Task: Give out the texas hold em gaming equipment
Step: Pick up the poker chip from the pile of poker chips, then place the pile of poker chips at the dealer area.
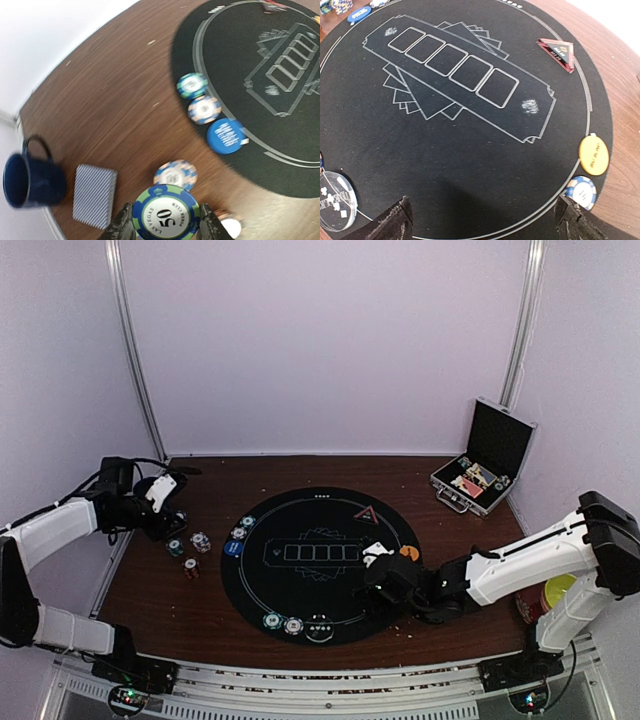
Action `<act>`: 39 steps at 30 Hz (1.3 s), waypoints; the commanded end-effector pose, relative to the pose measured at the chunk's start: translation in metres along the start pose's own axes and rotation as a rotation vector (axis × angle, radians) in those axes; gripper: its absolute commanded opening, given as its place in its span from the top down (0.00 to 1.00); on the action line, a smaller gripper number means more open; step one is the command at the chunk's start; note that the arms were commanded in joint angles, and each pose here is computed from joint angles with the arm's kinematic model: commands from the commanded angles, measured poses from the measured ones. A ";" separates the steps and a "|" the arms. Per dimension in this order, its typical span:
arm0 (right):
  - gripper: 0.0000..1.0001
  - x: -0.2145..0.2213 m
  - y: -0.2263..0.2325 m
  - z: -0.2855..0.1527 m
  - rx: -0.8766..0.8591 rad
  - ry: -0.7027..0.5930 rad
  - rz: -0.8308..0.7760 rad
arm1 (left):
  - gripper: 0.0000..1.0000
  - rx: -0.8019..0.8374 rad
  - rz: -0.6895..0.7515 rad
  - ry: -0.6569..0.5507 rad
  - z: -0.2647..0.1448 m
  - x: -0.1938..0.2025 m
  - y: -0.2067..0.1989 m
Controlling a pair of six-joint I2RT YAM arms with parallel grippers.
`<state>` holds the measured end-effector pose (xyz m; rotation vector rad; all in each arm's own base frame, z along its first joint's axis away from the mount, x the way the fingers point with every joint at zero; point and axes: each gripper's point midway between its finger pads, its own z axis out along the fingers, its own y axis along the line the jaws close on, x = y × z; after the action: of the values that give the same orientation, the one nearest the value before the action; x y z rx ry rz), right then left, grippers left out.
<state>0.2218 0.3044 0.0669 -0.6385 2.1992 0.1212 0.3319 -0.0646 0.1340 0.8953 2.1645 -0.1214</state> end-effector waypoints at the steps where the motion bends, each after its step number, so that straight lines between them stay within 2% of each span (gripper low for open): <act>1: 0.00 -0.010 -0.027 -0.010 0.070 -0.051 0.042 | 0.72 0.067 0.098 -0.036 -0.008 -0.038 -0.035; 9: 0.00 -0.016 -0.052 -0.016 0.093 -0.081 0.111 | 0.74 0.133 0.147 -0.132 -0.021 -0.093 -0.053; 12: 0.00 -0.016 -0.059 -0.016 0.111 -0.082 0.126 | 0.74 0.179 0.195 -0.142 -0.016 -0.109 -0.074; 18: 0.00 -0.017 -0.091 -0.020 0.176 -0.098 0.207 | 0.75 0.318 0.307 -0.151 0.004 -0.135 -0.134; 24: 0.00 -0.023 -0.135 -0.040 0.266 -0.182 0.334 | 0.74 0.472 0.468 -0.155 0.030 -0.143 -0.211; 29: 0.00 -0.023 -0.164 -0.057 0.320 -0.249 0.425 | 0.74 0.552 0.549 -0.148 0.059 -0.148 -0.261; 33: 0.00 -0.023 -0.176 -0.066 0.342 -0.282 0.463 | 0.74 0.608 0.588 -0.113 0.086 -0.149 -0.299; 39: 0.00 -0.020 -0.181 -0.066 0.367 -0.271 0.474 | 0.74 0.636 0.675 -0.105 0.098 -0.154 -0.355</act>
<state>0.2738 0.1474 0.1496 0.0589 2.0012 0.0867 0.2486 -0.4165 0.0927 1.8593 1.7297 -0.5264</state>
